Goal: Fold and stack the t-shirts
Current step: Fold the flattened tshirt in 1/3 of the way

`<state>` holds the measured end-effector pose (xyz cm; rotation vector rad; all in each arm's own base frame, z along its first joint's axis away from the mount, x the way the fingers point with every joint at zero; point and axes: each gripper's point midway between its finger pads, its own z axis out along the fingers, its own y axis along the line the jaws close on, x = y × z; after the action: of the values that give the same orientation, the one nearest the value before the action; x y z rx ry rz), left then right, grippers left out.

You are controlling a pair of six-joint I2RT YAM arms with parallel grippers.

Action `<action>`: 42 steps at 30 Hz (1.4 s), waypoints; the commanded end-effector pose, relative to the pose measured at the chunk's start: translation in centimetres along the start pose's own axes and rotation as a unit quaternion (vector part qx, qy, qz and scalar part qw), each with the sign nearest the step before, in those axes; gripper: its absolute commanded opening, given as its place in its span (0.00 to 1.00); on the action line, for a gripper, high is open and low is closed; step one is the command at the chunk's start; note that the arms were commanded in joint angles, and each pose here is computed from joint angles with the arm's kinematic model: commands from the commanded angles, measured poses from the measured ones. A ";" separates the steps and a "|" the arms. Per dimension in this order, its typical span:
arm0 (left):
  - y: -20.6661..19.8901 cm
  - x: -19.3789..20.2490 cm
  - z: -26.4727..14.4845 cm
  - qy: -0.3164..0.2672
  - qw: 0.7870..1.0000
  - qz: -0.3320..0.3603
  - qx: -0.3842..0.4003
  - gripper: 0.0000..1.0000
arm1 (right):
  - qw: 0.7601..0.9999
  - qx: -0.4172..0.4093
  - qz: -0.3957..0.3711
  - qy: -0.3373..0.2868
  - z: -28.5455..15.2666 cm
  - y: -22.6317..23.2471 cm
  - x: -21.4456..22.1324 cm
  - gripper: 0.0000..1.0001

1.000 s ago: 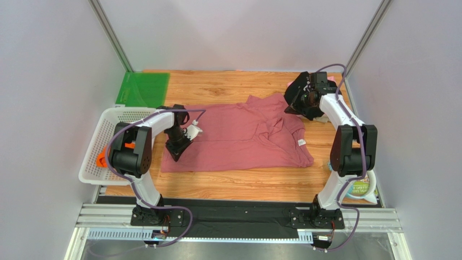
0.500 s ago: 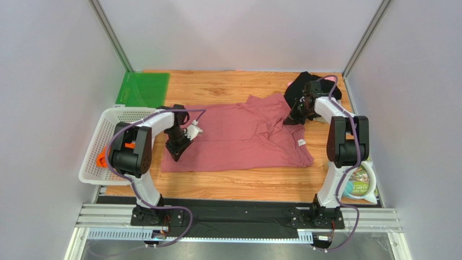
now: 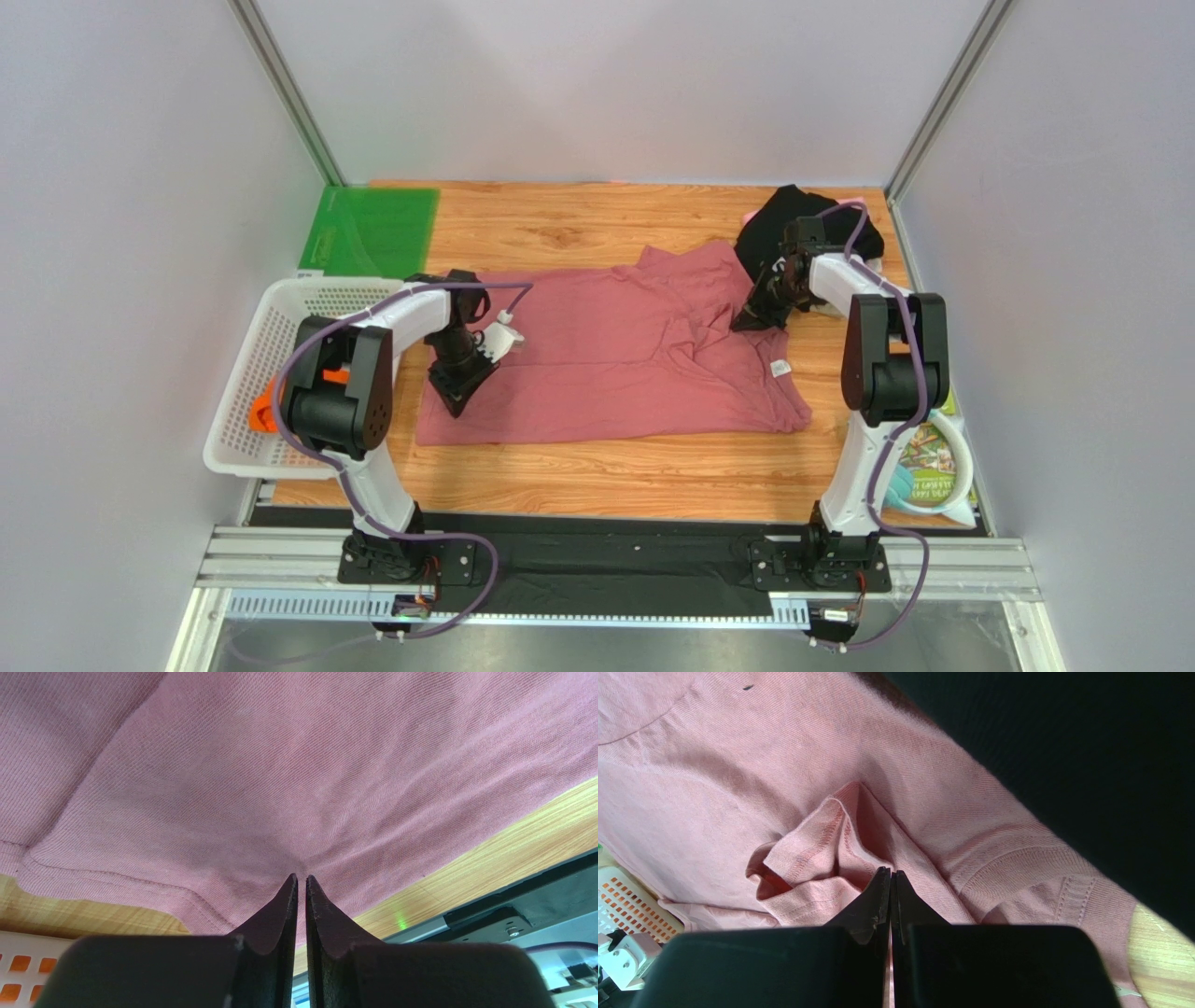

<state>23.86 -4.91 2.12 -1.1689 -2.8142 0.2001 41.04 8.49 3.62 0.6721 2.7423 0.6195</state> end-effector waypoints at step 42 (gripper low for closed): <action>0.1 0.0 -0.4 -0.009 1.000 0.010 -0.006 0.13 | 0.998 -0.050 -0.020 0.013 2.6 4.5 -0.8 0.00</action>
<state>23.90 -4.86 2.07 -1.1730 -2.8141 0.1959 42.93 11.40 3.02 0.5979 2.7414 0.6944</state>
